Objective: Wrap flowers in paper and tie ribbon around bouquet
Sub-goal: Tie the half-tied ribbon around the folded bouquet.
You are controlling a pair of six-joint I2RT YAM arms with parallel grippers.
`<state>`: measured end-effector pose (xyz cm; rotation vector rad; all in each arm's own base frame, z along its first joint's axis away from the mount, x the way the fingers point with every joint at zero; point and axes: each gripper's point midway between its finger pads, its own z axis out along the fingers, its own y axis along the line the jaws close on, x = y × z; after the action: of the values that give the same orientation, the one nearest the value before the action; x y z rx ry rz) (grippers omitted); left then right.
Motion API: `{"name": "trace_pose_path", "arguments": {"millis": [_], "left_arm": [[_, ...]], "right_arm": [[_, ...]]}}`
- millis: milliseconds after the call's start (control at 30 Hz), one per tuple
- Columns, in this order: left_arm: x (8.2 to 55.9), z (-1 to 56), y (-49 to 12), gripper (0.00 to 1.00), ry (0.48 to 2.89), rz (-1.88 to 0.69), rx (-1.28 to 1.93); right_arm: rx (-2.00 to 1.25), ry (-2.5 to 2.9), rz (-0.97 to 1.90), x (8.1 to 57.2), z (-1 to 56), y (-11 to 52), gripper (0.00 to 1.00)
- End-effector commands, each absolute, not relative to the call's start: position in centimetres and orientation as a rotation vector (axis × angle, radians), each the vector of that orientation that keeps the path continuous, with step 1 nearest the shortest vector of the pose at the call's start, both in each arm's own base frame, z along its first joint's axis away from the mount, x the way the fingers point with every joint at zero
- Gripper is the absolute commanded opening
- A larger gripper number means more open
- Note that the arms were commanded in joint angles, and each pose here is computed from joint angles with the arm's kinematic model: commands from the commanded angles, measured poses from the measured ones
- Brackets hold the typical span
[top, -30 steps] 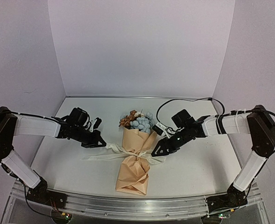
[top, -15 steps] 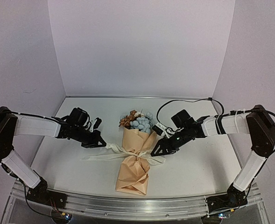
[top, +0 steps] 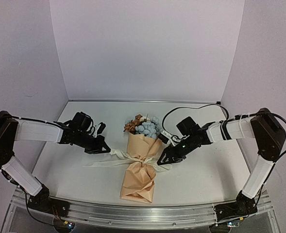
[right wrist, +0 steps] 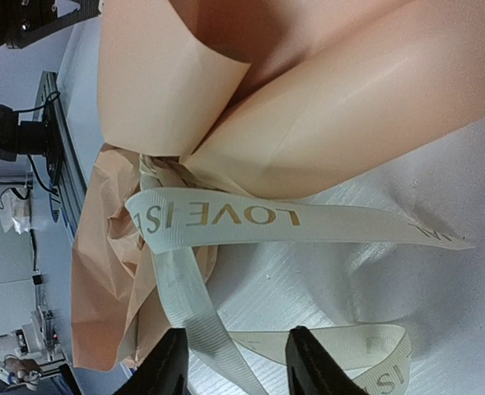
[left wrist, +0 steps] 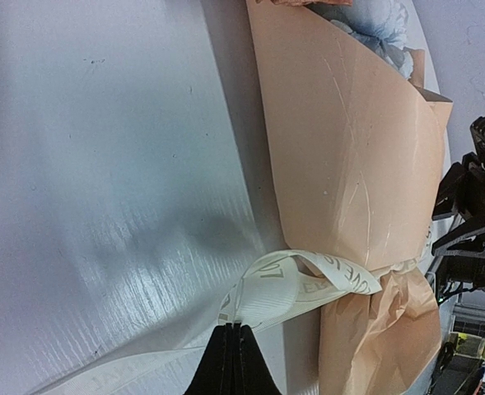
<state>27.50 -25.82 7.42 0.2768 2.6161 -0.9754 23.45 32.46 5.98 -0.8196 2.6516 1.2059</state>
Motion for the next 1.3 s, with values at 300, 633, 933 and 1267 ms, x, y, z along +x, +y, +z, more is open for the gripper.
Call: {"name": "trace_pose_path", "arguments": {"millis": [300, 633, 933, 1267], "left_arm": [[28.7, 8.3, -25.8, 0.0, 2.594, -0.938, 0.26], [28.7, 6.9, -23.9, 0.0, 2.644, -0.832, 0.175], [28.9, 6.3, -23.5, 0.0, 2.663, -0.805, 0.152], [28.7, 6.5, -24.4, 0.0, 2.645, -0.886, 0.198]], "right_arm": [[-0.755, 2.63, 1.2, 24.4, 7.4, 32.7, 0.0], [-0.623, 2.681, 0.827, 24.5, 5.1, 27.5, 0.0], [-0.542, 2.714, 0.607, 24.8, 4.0, 24.3, 0.0], [-0.582, 2.673, 0.592, 25.0, 5.7, 24.5, 0.31]]}}
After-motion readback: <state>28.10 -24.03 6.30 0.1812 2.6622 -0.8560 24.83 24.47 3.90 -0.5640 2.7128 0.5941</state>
